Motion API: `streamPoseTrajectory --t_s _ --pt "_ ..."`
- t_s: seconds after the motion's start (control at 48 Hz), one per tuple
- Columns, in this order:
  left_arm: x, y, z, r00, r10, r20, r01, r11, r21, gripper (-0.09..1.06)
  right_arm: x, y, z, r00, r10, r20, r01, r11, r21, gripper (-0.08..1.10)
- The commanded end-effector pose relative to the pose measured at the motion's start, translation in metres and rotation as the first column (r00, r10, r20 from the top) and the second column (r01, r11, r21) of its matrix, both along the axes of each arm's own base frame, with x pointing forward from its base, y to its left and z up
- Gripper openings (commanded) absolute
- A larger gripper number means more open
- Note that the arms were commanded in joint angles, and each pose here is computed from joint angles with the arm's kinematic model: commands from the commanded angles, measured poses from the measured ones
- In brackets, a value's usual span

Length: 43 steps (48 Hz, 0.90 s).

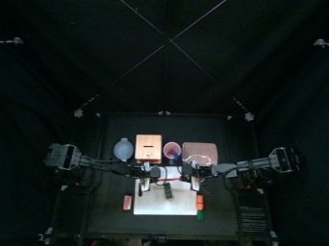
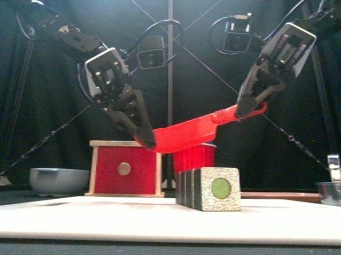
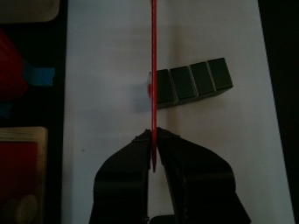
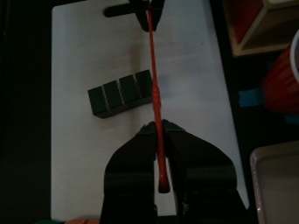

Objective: Place sushi on board then cut the sushi with the knife then place the pieces on the plate
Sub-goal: Cut the sushi into 4 pieces

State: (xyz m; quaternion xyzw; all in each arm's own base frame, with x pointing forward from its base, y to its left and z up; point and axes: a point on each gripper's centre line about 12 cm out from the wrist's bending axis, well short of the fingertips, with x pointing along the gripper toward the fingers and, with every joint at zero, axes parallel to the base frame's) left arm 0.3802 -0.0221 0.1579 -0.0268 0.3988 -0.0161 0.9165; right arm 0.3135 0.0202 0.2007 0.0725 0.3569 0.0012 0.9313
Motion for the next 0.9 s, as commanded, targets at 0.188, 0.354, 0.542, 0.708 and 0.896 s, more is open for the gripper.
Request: streamPoseTrajectory --t_s 0.188,0.354,0.542,0.708,0.896 --pt "0.007 -0.007 0.009 0.9994 -0.011 0.032 0.011 0.9999 -0.009 0.43 0.009 0.007 -0.005 1.000 0.006 -0.015 -0.006 1.000 0.018 0.41" --pt "0.009 -0.016 -0.001 1.0000 -0.006 0.006 0.006 0.9992 -0.039 0.43 0.009 0.011 -0.010 0.999 0.013 -0.034 -0.012 1.000 0.026 0.41" --pt "0.012 -0.022 -0.008 0.9999 0.008 -0.012 -0.009 0.9974 -0.071 0.43 0.006 0.011 -0.015 0.999 0.006 -0.053 -0.004 0.999 0.036 0.41" --pt "0.015 -0.023 -0.009 0.9999 0.007 -0.016 -0.008 0.9972 -0.075 0.43 0.005 0.012 -0.018 0.998 0.006 -0.061 -0.004 0.999 0.038 0.41" --pt "0.015 -0.026 -0.009 0.9999 0.005 -0.015 -0.006 0.9968 -0.080 0.43 0.003 0.013 -0.019 0.998 0.007 -0.066 -0.004 0.999 0.044 0.41"
